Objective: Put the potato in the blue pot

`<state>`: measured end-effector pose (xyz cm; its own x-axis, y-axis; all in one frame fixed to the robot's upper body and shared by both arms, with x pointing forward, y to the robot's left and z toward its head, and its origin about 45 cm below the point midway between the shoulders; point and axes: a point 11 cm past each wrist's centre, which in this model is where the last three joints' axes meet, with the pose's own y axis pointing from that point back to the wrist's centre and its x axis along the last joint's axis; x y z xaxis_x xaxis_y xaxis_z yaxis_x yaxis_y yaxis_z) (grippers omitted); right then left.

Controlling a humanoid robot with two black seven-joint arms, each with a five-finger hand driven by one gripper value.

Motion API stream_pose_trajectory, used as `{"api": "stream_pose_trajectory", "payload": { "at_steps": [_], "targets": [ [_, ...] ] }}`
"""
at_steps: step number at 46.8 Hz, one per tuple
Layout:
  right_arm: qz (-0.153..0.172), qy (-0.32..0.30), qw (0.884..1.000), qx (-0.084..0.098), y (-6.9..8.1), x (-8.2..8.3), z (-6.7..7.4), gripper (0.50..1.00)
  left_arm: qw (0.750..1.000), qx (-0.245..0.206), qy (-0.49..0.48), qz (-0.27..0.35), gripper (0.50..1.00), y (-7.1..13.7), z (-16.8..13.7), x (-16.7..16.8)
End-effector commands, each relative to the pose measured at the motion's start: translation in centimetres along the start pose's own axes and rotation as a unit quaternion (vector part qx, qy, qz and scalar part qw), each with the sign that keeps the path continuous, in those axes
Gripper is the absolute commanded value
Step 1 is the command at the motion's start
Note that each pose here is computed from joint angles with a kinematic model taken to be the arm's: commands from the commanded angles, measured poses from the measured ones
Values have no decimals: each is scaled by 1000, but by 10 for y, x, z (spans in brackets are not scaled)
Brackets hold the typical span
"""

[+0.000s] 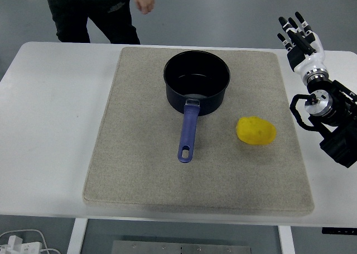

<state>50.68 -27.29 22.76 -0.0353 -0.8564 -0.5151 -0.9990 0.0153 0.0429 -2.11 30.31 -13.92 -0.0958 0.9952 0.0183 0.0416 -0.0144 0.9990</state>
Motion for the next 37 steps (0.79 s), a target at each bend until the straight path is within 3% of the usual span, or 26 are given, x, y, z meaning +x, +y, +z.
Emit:
{"api": "stream_pose_trajectory", "payload": {
  "at_steps": [1,37],
  "targets": [
    [1,0,1000,0,0,1,-1,926,1000,1,0,0,994,0,0,0],
    [-2,1,1000,2,1,3,-3,926,1000,1,-1,0,994,0,0,0]
  ]
}}
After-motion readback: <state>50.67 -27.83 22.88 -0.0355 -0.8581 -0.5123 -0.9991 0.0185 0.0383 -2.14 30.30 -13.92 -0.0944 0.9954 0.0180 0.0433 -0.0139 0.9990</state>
